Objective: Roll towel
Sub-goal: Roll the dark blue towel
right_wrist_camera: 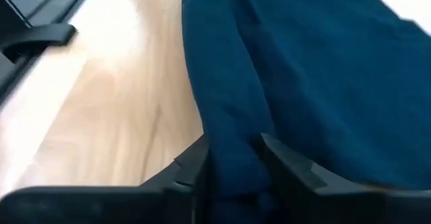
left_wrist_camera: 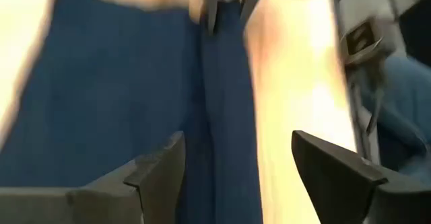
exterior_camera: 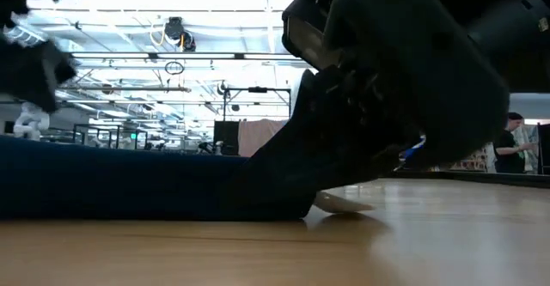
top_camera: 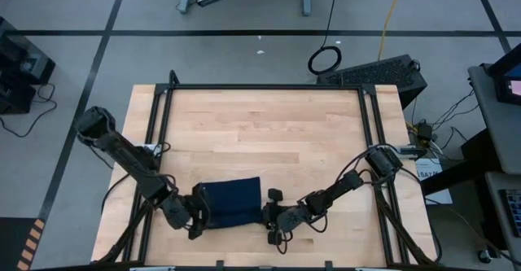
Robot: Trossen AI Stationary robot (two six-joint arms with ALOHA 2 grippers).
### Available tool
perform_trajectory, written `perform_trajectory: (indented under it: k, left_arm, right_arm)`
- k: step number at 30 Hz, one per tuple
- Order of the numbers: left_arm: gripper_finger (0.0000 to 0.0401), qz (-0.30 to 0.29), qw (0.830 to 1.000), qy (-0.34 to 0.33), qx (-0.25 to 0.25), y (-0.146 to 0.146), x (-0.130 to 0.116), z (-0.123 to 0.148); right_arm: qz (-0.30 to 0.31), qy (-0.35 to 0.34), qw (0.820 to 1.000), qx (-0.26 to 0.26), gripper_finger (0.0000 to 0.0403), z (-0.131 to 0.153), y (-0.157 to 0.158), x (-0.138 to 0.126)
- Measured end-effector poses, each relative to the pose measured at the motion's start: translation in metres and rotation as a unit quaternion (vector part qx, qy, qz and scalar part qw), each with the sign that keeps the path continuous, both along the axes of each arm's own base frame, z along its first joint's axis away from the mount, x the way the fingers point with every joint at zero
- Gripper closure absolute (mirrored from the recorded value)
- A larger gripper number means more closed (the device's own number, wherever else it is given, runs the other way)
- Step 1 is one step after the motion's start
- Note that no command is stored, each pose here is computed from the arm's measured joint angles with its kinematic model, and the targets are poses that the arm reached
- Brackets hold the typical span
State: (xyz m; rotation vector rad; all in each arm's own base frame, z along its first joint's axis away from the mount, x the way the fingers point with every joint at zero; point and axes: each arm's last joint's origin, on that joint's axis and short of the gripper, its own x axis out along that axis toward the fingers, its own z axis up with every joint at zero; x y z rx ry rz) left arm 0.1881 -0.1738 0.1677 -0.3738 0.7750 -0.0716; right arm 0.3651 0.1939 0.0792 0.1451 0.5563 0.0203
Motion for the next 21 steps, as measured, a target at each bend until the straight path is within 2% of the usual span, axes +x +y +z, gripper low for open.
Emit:
perform_trajectory:
  k: [4,8,12,16,21]
  left_arm:
    - [0.0123,-0.013,0.995,-0.084,0.059,-0.011,-0.002,0.006]
    - [0.0123,-0.029,0.988,-0.111,0.102,-0.024,-0.006,-0.002]
    - [0.0123,-0.028,0.986,-0.111,0.123,-0.034,-0.008,-0.018]
    - [0.0123,-0.034,0.985,-0.107,0.132,-0.042,-0.006,-0.036]
    - [0.0123,-0.013,0.985,-0.096,0.141,-0.044,-0.005,-0.052]
  right_arm:
    - [-0.001,0.009,0.999,0.049,0.033,0.004,-0.006,0.003]
    - [0.004,0.026,0.992,0.121,0.0357,0.005,-0.016,0.009]
    - [0.011,0.046,0.983,0.178,0.037,0.007,-0.027,0.016]
    - [-0.008,0.058,0.971,0.231,0.0368,0.008,-0.038,0.021]
    - [-0.032,0.076,0.958,0.273,0.0367,0.007,-0.043,0.022]
